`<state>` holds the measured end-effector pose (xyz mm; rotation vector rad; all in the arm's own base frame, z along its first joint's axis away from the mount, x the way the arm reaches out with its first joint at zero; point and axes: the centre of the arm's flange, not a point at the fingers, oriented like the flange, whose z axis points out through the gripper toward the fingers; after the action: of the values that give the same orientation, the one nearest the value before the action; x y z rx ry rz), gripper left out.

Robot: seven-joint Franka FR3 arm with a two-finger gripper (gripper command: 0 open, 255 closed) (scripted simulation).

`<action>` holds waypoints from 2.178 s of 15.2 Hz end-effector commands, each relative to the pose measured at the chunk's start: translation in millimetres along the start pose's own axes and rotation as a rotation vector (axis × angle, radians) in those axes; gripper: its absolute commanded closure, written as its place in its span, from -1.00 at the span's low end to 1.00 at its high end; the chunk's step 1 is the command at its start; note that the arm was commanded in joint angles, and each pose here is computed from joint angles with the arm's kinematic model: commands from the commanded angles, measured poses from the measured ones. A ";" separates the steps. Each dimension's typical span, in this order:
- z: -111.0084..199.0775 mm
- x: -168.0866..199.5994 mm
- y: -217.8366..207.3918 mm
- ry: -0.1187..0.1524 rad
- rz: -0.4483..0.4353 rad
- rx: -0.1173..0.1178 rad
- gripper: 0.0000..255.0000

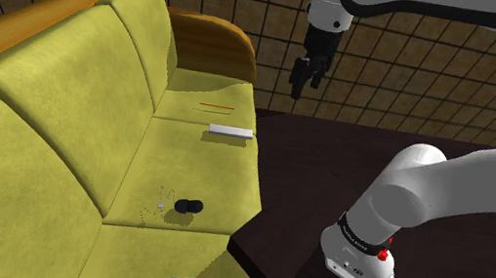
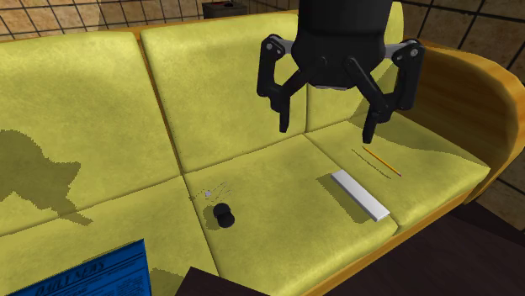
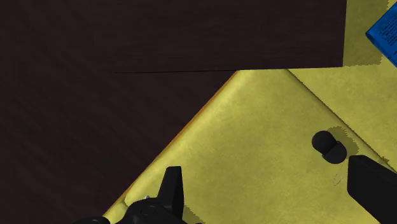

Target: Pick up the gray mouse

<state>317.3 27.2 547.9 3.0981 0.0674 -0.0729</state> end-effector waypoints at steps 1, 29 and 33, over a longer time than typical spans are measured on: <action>0.0 0.0 0.0 0.000 0.000 0.000 -1.00; 285.5 135.4 -187.2 0.017 -0.157 0.015 -1.00; 325.8 152.7 -216.0 0.019 -0.180 0.018 -1.00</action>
<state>440.2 228.8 216.0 3.1024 0.3406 -0.0507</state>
